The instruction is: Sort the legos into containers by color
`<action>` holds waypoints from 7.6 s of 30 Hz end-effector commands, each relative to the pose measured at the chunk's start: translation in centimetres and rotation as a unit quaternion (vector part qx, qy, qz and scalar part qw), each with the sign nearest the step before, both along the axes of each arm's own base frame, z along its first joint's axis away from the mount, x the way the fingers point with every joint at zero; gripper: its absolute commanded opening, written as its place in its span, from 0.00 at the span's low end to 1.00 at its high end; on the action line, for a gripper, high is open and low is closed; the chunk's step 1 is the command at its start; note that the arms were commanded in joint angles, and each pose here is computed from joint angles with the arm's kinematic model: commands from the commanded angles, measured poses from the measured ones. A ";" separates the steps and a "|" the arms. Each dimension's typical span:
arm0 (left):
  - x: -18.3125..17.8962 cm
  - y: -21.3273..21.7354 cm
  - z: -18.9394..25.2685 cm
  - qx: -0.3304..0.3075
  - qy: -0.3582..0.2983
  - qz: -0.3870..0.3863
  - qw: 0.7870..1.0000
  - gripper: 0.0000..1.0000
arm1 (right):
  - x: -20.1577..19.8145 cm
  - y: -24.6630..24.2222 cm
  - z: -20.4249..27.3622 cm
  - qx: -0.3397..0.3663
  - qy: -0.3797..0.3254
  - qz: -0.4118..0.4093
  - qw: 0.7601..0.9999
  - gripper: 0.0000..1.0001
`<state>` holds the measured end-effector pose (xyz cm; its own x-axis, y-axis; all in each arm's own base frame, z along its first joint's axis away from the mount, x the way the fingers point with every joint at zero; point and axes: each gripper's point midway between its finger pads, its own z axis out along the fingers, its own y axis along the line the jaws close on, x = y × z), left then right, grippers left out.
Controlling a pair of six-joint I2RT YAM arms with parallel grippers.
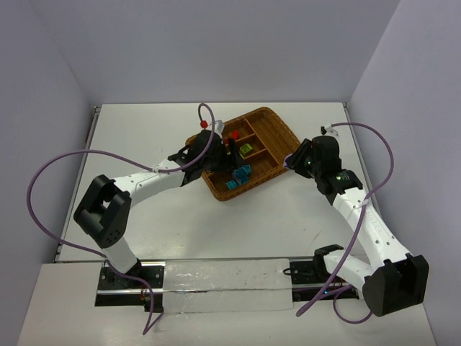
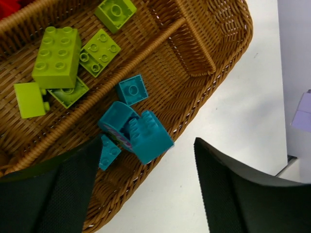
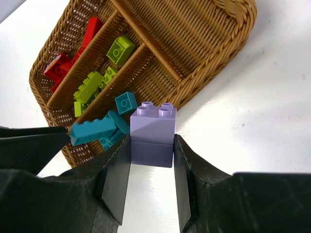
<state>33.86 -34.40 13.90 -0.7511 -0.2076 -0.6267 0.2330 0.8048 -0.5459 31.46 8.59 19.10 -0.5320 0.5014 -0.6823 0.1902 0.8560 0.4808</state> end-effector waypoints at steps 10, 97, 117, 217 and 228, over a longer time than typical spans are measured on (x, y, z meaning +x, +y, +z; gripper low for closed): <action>-0.9 5.3 9.0 0.023 -0.112 0.068 0.991 0.89 | 0.2 0.3 1.0 0.006 -0.022 0.010 1.000 0.00; -7.2 -7.5 9.3 -0.192 0.104 -0.263 0.940 0.00 | -5.6 9.8 5.2 -0.035 -0.139 0.318 0.937 0.56; -7.0 -7.3 10.4 -0.199 0.093 -0.255 0.942 0.00 | -5.4 10.7 3.5 -0.034 -0.123 0.335 0.934 0.64; 11.6 -8.1 21.3 -0.166 -0.157 -0.030 0.973 0.99 | 5.2 -3.6 1.8 -0.086 -0.068 -0.108 0.988 0.91; 5.0 2.3 23.2 -0.111 -0.207 0.058 0.970 0.99 | -0.3 -8.1 2.9 -0.119 -0.069 -0.189 0.972 0.99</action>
<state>40.12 -36.28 36.28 -0.5174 -0.4264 -0.7420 0.4223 0.6269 -0.6547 32.74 2.84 21.87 -0.2718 0.4712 -0.8391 0.3691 0.8563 0.3613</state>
